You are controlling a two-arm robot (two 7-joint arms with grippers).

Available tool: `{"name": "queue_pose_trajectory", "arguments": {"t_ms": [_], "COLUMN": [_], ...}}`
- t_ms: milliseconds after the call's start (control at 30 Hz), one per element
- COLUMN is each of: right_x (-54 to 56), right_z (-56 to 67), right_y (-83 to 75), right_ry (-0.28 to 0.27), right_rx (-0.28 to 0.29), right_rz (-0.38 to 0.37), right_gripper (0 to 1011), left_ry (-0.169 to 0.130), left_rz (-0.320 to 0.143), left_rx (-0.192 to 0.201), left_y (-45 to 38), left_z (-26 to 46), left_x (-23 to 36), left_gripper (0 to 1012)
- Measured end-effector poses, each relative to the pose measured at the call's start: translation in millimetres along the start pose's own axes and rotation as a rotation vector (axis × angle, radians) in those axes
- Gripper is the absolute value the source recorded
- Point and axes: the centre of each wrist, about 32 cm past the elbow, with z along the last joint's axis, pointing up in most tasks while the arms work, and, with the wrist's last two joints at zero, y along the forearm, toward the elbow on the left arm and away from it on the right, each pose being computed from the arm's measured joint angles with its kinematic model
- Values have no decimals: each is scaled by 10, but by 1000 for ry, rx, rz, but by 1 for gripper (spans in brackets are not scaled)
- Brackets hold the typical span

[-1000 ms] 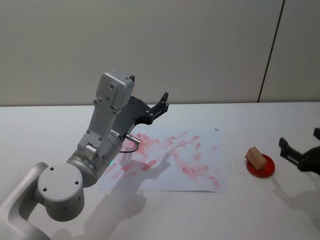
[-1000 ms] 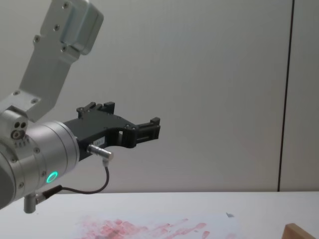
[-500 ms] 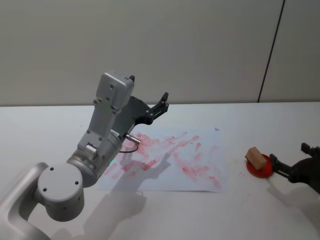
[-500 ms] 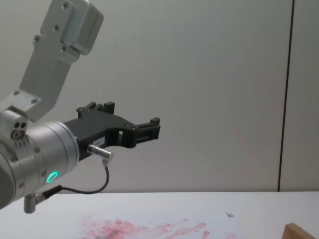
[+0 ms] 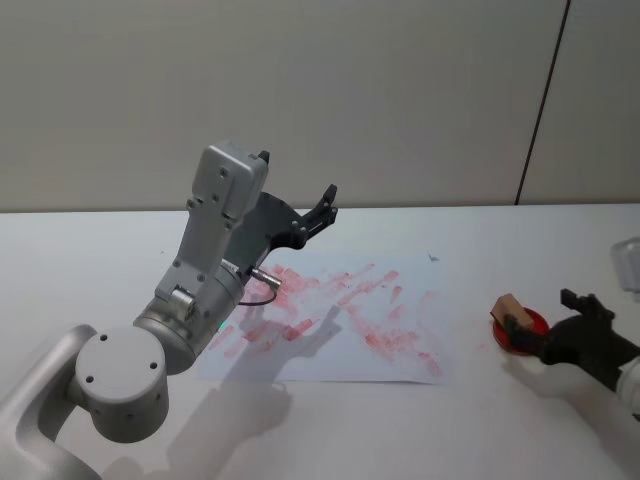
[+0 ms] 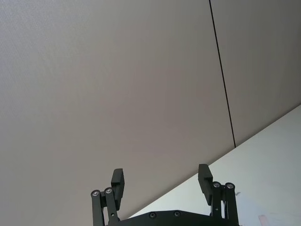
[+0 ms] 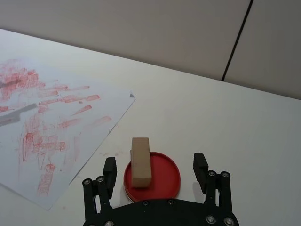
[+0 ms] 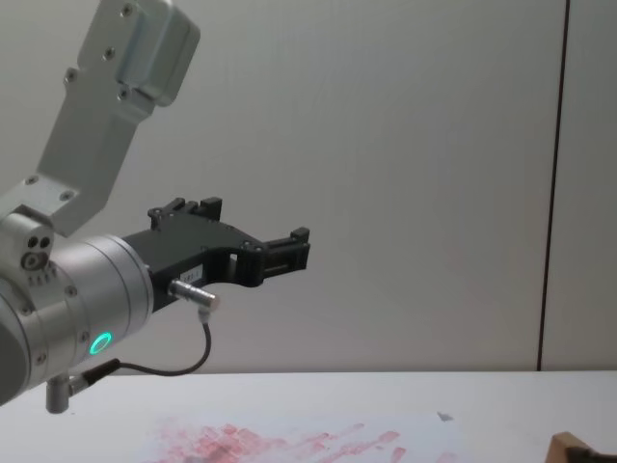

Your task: Use the one hand to pick up the stamp and affix it onto the A4 paper.

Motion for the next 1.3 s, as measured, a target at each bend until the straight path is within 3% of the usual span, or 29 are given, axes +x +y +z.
{"name": "queue_pose_trajectory", "arguments": {"t_ms": [100, 300, 1033, 1300], "right_x": [-9, -25, -47, -57], "right_z": [5, 15, 40, 82], "right_y": [56, 156, 285, 280], "right_ry": [-4, -13, -26, -33], "right_rx": [-4, -14, -24, 7], "right_rz": [11, 31, 58, 60], "right_gripper": [1001, 902, 232, 216], "left_ry": [0, 0, 0, 0], "left_rz": [0, 0, 0, 0], "left_rx": [0, 0, 0, 0], "left_y": [0, 0, 0, 0], "left_z": [0, 0, 0, 0], "left_x": [0, 0, 0, 0], "left_gripper": [1001, 1001, 1001, 1001]}}
